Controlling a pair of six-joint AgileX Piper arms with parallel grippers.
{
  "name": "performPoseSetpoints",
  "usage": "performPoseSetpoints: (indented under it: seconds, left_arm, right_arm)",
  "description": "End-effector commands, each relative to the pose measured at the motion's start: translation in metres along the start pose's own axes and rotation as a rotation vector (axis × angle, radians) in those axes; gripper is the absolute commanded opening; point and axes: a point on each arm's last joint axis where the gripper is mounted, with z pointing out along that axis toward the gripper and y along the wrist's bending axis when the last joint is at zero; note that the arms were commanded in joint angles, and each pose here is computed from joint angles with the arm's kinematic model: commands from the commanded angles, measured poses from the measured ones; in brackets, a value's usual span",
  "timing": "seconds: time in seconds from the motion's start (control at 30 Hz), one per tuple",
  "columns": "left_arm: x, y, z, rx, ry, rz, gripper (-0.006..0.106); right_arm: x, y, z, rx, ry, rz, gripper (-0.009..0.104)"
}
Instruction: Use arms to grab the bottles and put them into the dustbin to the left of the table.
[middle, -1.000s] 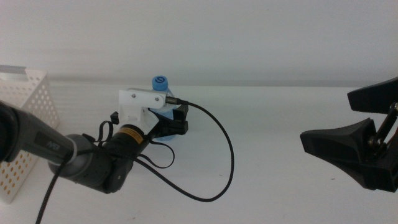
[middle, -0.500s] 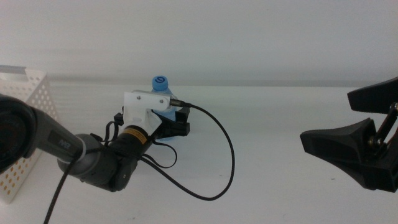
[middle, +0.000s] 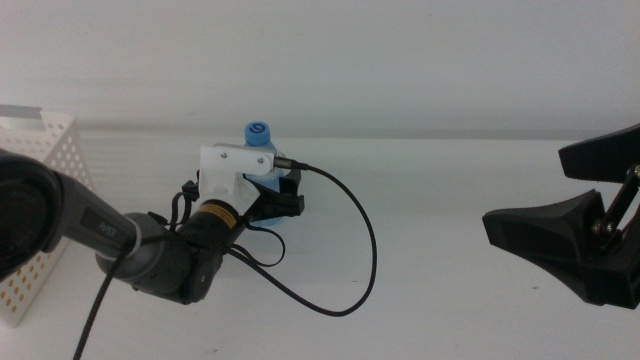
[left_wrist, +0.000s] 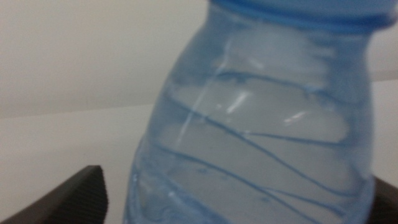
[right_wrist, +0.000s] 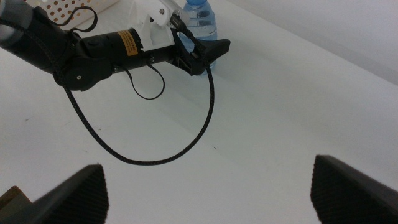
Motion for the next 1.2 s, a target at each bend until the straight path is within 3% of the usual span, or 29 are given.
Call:
performPoseSetpoints:
  seconds: [0.0,0.1,0.27,0.3,0.47,0.57,0.8,0.93,1.17]
  left_arm:
    - [-0.001,0.003,0.001,-0.025,0.002,-0.012,0.083]
    - [-0.001,0.004,0.001,-0.031,0.000,0.001,0.062]
    - [-0.005,0.006,0.000,-0.035,-0.028,0.033,0.005]
    - [-0.007,0.006,-0.003,-0.035,-0.028,0.036,-0.002]
    - [-0.029,0.008,-0.045,-0.077,0.071,0.060,-0.002]
    - [-0.053,0.006,-0.081,-0.091,0.158,0.010,-0.002]
    - [-0.121,0.016,-0.148,-0.022,0.491,0.069,-0.002]
    - [-0.158,0.042,-0.167,-0.079,0.669,0.119,-0.002]
    - [-0.224,0.103,-0.175,-0.184,0.826,0.187,-0.002]
  right_arm:
    - [0.000,0.000,0.000,0.003,-0.009,-0.016,0.086]
    - [0.000,0.000,0.000,0.003,-0.009,-0.016,0.086]
    - [0.000,0.000,0.000,0.003,-0.009,-0.016,0.086]
    - [0.000,0.000,0.000,0.003,-0.009,-0.016,0.086]
    - [0.000,0.000,0.000,0.003,-0.009,-0.016,0.086]
    - [0.000,0.000,0.000,0.003,-0.009,-0.016,0.086]
    - [0.000,0.000,0.000,0.003,-0.009,-0.016,0.086]
    - [0.000,0.000,0.000,0.003,-0.009,-0.016,0.086]
    - [0.000,0.000,0.000,0.003,-0.009,-0.016,0.086]
